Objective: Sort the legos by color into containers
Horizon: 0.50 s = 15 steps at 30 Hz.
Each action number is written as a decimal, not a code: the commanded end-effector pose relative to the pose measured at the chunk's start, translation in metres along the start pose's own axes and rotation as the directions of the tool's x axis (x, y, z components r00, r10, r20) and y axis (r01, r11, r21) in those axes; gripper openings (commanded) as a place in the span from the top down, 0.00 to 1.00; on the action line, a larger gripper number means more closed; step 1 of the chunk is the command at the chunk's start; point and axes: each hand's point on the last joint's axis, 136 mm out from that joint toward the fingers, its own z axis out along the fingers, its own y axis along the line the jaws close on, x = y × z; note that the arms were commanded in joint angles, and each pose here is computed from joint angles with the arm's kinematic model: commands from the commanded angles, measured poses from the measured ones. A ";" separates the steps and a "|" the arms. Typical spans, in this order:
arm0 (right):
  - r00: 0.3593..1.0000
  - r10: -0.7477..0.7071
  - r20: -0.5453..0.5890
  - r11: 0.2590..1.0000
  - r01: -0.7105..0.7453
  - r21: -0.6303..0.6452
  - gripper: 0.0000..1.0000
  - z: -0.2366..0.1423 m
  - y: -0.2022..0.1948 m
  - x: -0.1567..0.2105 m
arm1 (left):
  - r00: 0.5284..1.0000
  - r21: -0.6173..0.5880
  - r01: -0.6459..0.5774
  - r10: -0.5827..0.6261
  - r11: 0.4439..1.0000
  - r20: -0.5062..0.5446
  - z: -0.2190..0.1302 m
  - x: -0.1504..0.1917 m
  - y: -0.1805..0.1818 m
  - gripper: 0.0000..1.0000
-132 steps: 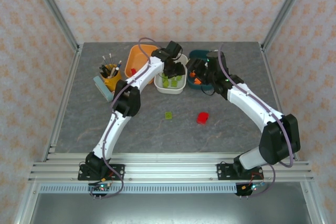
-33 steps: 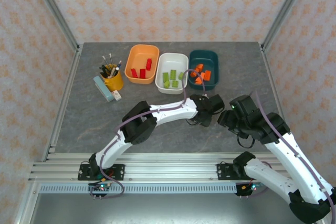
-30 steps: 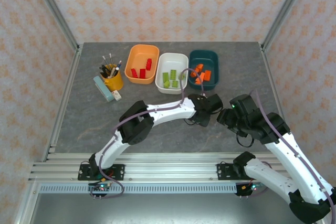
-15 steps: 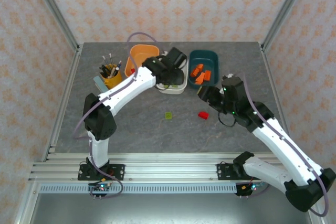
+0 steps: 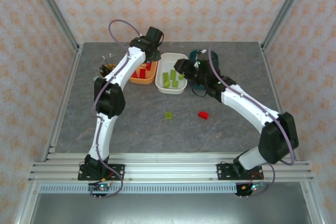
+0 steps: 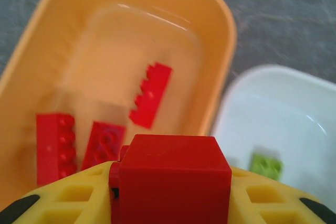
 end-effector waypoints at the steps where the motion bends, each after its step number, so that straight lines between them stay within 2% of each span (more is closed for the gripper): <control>1: 1.000 0.011 0.024 0.996 -0.009 -0.085 0.39 0.008 0.023 -0.018 | 0.997 -0.090 0.049 -0.043 0.995 0.068 0.015 -0.025 0.025 0.67; 7: 0.999 0.039 -0.007 0.997 -0.039 -0.065 0.39 0.025 0.012 -0.017 | 0.990 -0.147 0.095 -0.078 0.985 0.120 0.046 -0.043 0.039 0.67; 15: 0.991 0.084 -0.107 0.994 -0.090 -0.058 0.39 0.051 0.007 -0.003 | 0.994 -0.206 0.099 -0.087 0.974 0.070 0.077 -0.020 0.049 0.64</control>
